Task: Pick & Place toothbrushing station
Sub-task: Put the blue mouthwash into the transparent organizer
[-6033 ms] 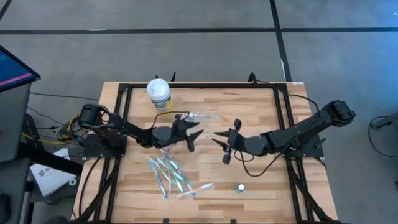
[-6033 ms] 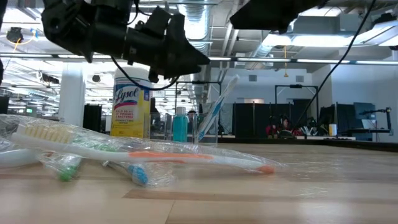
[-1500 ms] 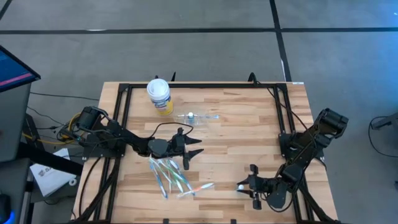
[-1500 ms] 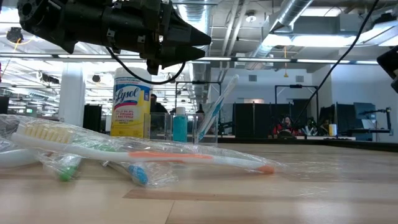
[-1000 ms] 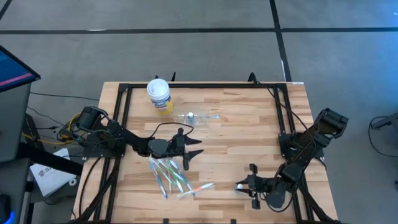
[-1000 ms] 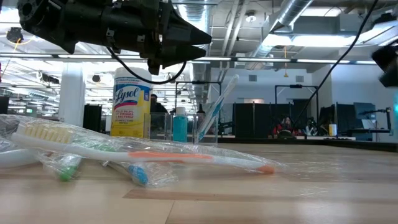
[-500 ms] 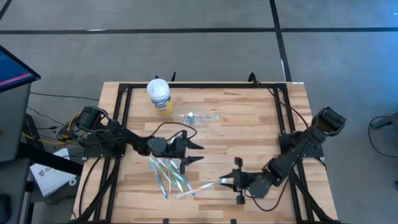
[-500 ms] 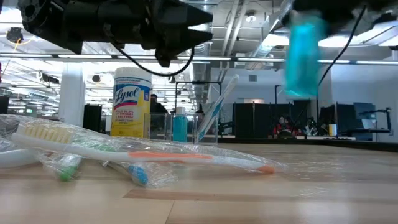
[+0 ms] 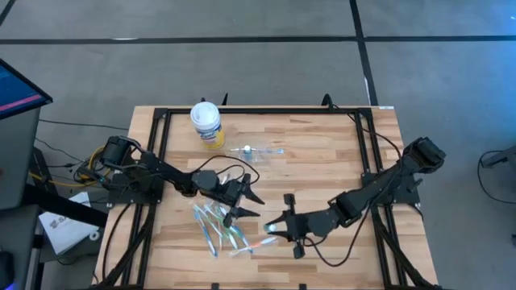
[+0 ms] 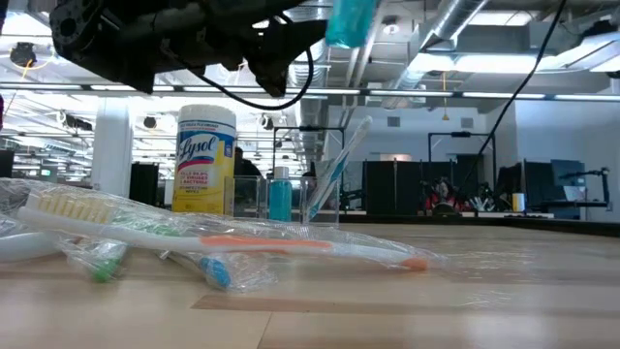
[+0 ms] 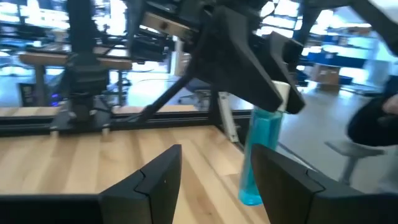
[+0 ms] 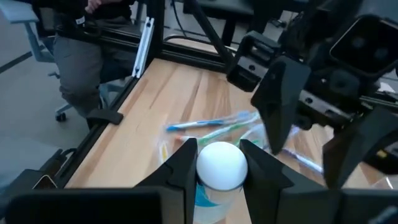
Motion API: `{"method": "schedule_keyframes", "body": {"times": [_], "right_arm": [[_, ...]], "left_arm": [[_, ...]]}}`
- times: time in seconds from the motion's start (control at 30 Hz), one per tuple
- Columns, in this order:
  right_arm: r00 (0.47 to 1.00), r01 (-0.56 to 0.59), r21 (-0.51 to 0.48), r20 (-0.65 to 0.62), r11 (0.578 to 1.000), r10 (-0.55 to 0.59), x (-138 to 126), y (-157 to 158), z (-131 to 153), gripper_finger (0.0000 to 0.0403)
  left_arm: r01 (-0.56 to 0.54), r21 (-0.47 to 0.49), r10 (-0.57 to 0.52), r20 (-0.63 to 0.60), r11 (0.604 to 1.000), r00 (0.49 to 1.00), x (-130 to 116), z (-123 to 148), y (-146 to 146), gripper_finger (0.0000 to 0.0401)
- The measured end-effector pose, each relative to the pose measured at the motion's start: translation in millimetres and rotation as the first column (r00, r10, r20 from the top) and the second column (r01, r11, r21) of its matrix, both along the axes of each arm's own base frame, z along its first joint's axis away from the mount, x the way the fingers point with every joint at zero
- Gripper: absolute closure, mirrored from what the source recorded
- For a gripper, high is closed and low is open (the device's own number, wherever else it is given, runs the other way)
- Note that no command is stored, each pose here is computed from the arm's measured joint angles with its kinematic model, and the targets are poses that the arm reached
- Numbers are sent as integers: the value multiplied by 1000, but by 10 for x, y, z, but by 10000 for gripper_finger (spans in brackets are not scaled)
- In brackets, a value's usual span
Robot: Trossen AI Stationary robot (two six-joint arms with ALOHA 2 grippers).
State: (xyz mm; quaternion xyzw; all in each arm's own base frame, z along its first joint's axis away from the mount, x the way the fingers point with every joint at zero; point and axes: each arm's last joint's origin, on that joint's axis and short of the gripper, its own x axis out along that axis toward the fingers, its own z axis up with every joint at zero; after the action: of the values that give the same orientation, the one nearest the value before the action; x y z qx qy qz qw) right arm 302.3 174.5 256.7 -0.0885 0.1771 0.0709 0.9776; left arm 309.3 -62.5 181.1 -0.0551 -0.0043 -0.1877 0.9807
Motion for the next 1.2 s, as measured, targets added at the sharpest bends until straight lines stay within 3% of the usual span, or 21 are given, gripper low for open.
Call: {"method": "schedule_keyframes", "body": {"times": [0.43, 0.73, 1.2], "right_arm": [[999, -54, -4, 10, 999, 54, 154, -204, 90, 317], [999, -32, 1, 14, 999, 32, 236, -373, 97, 317], [997, -71, 19, 26, 997, 70, 315, -543, 115, 317]], "left_arm": [[83, -44, -83, 7, 996, 997, 11, 23, 111, 215], [136, -42, -135, 29, 990, 990, 2, 44, 98, 215], [133, -66, -130, 50, 989, 990, 4, 73, 123, 215]]}}
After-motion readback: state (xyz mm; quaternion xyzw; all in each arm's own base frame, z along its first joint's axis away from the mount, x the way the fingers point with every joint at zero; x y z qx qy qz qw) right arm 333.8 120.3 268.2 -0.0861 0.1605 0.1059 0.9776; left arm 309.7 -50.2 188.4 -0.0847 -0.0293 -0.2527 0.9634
